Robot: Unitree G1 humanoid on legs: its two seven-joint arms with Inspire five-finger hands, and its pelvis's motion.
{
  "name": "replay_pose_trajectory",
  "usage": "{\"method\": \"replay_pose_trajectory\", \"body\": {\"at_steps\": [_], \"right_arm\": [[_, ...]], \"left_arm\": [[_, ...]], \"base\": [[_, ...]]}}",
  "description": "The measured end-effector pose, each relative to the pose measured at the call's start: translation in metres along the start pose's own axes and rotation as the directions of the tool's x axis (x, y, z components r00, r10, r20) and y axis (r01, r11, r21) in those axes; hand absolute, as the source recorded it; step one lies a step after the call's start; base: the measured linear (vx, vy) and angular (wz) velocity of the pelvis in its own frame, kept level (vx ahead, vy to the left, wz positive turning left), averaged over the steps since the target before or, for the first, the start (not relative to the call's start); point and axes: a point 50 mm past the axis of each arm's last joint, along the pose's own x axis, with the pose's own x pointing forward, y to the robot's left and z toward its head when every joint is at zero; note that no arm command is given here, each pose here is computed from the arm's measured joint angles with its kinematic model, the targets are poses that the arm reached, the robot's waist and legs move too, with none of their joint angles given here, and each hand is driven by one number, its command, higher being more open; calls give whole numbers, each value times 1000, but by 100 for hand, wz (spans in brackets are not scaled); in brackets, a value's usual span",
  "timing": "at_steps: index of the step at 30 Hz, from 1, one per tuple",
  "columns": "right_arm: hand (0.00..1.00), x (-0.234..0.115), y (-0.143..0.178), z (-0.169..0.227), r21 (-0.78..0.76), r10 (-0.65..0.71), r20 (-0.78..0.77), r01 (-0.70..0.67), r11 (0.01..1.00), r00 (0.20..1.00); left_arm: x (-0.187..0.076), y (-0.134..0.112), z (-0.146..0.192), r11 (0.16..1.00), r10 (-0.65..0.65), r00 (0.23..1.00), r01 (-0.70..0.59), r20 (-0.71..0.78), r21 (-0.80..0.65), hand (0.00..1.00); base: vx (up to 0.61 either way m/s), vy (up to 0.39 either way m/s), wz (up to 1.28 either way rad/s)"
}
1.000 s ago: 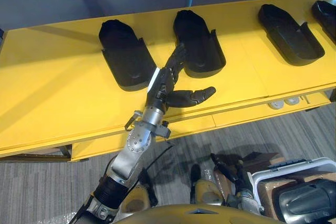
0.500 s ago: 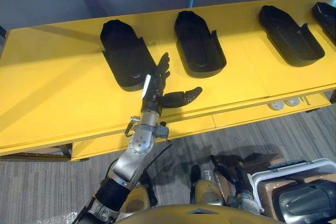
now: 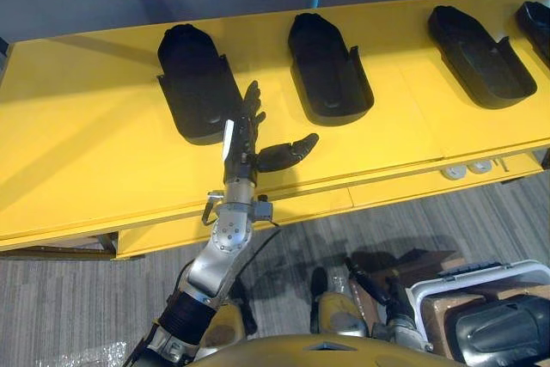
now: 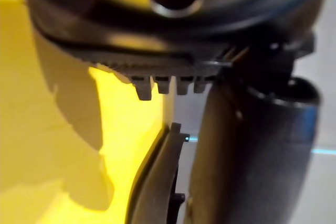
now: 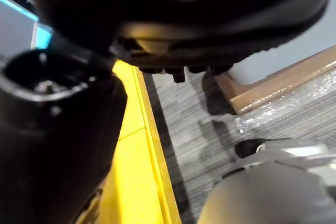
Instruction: Walk over and take three plastic housings, then place them on the shelf
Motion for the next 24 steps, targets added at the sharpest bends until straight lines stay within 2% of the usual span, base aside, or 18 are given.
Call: {"method": "replay_pose_trajectory", "body": {"at_steps": [14, 20, 22, 24], "right_arm": [[100, 5, -3, 1, -29, -1, -10, 1, 1000, 1000], [100, 5, -6, -2, -32, -11, -23, 10, 999, 1000], [100, 5, -7, -5, -35, -15, -35, 13, 999, 999], [100, 5, -9, -6, -32, -19, -33, 18, 999, 999]], "left_arm": [[-1, 2, -10, 999, 43, 999, -43, -11, 0, 100], [-9, -3, -10, 998, -50, 998, 52, 33, -47, 100], [-11, -9, -6, 988, -104, 994, 107, 39, -110, 100], [-13, -15, 6, 947, -189, 980, 200, 67, -251, 100]], "base": [[-19, 0, 5], [2, 0, 1], [13, 2, 4], [0, 0, 0]]}}
